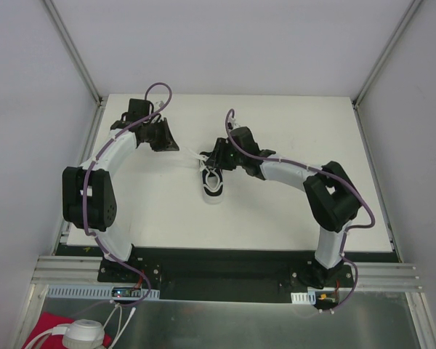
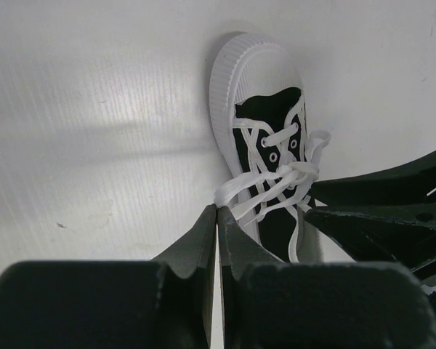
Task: Tie the shoes
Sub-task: Tie the shoelace on the shoe.
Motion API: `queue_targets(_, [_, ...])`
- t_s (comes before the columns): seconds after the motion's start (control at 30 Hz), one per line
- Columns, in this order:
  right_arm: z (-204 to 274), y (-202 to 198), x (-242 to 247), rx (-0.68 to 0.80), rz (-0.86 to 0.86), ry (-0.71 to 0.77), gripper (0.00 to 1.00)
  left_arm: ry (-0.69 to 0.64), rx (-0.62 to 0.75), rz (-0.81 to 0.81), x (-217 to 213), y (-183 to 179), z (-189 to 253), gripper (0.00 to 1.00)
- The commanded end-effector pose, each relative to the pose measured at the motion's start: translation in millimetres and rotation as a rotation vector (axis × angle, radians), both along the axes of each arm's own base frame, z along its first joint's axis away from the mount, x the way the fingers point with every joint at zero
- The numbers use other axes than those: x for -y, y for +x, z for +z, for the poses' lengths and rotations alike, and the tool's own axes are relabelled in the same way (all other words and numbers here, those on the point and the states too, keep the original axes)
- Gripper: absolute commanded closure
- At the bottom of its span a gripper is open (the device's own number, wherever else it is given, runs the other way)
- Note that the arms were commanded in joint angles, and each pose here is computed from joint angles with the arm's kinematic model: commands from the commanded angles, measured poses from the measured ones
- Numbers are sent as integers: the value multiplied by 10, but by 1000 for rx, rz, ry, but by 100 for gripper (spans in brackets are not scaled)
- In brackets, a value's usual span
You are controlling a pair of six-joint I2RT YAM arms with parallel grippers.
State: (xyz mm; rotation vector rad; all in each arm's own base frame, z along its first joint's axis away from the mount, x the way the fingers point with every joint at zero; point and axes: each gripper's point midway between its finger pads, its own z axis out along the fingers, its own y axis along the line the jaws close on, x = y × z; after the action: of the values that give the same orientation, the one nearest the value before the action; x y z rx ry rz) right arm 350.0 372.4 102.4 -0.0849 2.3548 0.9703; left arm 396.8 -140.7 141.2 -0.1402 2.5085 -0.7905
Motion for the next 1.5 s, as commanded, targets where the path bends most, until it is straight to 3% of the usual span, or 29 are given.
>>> queue_targets(0.0, [178, 78, -142, 30, -2, 44, 61, -15, 23, -20, 39, -2, 61, 100])
queue_targets(0.57, [124, 165, -173, 23, -38, 44, 61, -16, 25, -22, 40, -8, 65, 100])
queue_targets(0.87, [121, 222, -168, 17, -64, 35, 68, -17, 22, -22, 43, -9, 57, 100])
queue_targets(1.07, [112, 254, -155, 7, -82, 37, 64, -22, 23, -24, 50, -11, 50, 100])
queue_targets(1.17, [134, 265, -140, 17, -92, 33, 53, -22, 20, -23, 50, -11, 41, 100])
queue_targets(1.27, [144, 292, -155, 17, -99, 37, 53, -26, 21, -26, 57, -13, 42, 100])
queue_targets(1.37, [148, 320, -174, 9, -102, 44, 61, -28, 23, -26, 61, -8, 47, 100])
queue_targets(1.47, [136, 322, -177, 5, -104, 45, 77, -28, 23, -26, 60, -15, 52, 100])
